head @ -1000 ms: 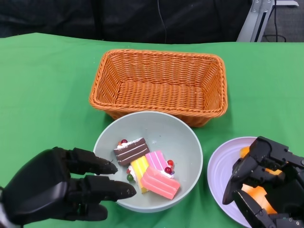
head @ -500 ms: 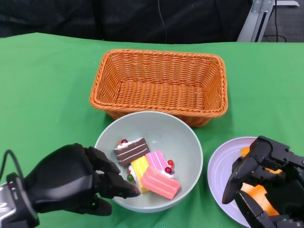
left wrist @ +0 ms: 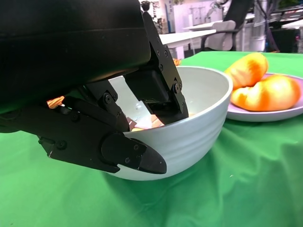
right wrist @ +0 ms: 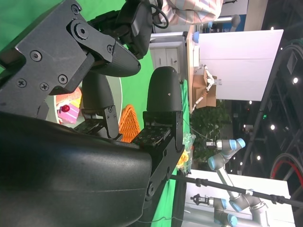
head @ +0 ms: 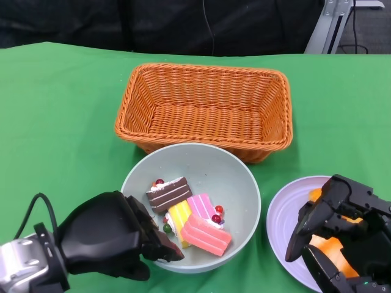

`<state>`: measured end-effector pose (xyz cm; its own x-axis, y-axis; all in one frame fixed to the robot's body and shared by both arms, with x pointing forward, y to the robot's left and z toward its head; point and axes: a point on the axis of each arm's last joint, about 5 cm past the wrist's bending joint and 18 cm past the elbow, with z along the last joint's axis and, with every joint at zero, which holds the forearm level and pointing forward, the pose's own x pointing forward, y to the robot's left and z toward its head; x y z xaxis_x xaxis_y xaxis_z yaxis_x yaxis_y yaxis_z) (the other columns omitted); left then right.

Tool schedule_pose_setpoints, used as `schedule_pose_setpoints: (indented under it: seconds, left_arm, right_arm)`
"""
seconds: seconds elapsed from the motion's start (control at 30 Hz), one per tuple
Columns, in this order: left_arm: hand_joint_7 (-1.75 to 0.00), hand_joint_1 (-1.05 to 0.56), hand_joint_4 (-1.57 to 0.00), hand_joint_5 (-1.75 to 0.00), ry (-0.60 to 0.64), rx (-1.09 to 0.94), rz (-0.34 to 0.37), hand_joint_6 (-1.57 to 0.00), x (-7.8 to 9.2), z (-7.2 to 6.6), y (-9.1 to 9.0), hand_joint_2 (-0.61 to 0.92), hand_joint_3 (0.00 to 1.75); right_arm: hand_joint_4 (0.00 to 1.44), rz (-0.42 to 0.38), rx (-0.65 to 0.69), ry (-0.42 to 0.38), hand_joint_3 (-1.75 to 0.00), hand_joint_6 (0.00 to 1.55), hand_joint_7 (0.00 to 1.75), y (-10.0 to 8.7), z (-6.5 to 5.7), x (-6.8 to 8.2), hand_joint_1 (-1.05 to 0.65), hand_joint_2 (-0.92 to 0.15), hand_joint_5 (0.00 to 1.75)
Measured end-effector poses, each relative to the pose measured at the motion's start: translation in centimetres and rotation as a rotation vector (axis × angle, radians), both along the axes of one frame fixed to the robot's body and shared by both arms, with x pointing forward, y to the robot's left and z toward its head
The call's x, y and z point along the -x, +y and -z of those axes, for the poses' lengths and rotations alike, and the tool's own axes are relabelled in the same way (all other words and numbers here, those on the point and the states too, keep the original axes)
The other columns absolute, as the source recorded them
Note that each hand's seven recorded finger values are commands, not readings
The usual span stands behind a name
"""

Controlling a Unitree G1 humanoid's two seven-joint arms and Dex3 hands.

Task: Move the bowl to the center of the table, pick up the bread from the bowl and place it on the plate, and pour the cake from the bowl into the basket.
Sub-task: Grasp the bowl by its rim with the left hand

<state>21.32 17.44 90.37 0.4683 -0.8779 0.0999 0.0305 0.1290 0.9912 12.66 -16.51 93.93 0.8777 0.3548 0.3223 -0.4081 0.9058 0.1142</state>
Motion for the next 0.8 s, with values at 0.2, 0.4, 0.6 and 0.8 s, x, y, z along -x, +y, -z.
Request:
schedule_pose_setpoints:
  seconds: [0.2, 0.4, 0.6, 0.8]
  left_arm:
    - [-0.01, -0.44, -1.01, -0.01, -0.030, -0.021, -0.052, -0.98, 0.0, 0.6, -0.9, 0.89, 0.00]
    - [-0.01, -0.44, -1.02, -0.01, -0.041, -0.062, -0.112, -1.00, 0.3, 1.1, -1.8, 0.88, 0.00]
    - [-0.01, -0.42, -1.05, -0.03, -0.021, -0.103, -0.147, -1.00, 0.4, 1.4, -2.7, 0.90, 0.00]
    - [-0.01, -0.37, -1.09, -0.04, 0.035, -0.115, -0.144, -1.01, 0.3, 1.8, -3.2, 0.92, 0.01]
  right_arm:
    - [0.71, -0.001, -0.004, 0.001, -1.27, 0.62, 1.41, 0.0, 0.0, 0.0, -0.13, -0.29, 1.54]
    - [0.72, -0.004, -0.008, 0.000, -1.21, 0.62, 1.39, 0.0, 0.0, 0.0, -0.15, -0.32, 1.53]
    - [0.71, -0.008, -0.007, -0.003, -1.19, 0.62, 1.38, 0.1, 0.0, 0.0, -0.16, -0.32, 1.53]
    - [0.71, -0.008, -0.008, -0.003, -1.19, 0.63, 1.36, 0.1, 0.0, 0.0, -0.16, -0.32, 1.53]
